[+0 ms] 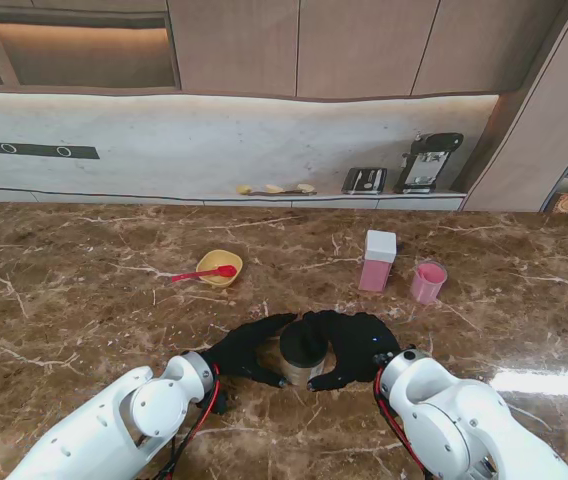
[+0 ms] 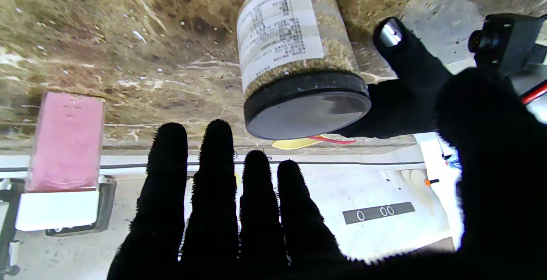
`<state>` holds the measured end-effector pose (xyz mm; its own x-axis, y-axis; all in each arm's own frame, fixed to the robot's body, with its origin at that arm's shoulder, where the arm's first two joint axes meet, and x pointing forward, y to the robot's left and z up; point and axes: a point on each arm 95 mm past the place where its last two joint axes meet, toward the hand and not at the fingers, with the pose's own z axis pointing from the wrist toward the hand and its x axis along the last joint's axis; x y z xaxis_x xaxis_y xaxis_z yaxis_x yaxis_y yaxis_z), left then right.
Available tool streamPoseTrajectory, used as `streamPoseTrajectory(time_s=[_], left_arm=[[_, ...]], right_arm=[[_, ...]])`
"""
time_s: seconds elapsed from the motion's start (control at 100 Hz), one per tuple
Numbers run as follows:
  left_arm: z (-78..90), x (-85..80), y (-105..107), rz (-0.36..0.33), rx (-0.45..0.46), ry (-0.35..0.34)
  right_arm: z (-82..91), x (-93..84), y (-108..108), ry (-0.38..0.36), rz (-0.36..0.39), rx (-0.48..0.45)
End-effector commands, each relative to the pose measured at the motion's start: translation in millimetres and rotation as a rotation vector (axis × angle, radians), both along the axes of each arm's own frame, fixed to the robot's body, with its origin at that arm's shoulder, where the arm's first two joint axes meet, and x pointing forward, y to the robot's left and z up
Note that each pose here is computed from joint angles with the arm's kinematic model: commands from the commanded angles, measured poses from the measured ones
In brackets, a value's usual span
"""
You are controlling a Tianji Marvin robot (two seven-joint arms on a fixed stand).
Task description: Measure grain into the airtight container
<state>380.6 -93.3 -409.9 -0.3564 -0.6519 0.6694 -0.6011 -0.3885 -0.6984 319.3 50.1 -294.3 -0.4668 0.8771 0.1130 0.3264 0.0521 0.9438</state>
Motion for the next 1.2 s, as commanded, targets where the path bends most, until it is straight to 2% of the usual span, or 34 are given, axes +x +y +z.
streamPoseTrajectory(time_s=[0.0,0.31,0.56,1.0,1.19], left_arm=[[-8.9,-2.9,-5,0.000,0.000,0.027],[-16.4,0.1,-13,0.003,-0.006,0.045],[-15.9,-0.7,-13,0.000,0.003,0.052],[-16.7,-2.5,-24,-0.021,0.021,0.075],[-18.4,-2.8,-28,-0.017,0.030,0.091]], right_arm=[[-3.0,1.2,3,0.019,0.000,-0.004],[-11.2,10.0,20,-0.009,0.010,-0.099],[-20.1,17.1,28,-0.025,0.002,-0.130],[-29.3,22.1,37,-0.050,-0.005,-0.104],[-29.2,22.1,40,-0.044,0.013,-0.052]])
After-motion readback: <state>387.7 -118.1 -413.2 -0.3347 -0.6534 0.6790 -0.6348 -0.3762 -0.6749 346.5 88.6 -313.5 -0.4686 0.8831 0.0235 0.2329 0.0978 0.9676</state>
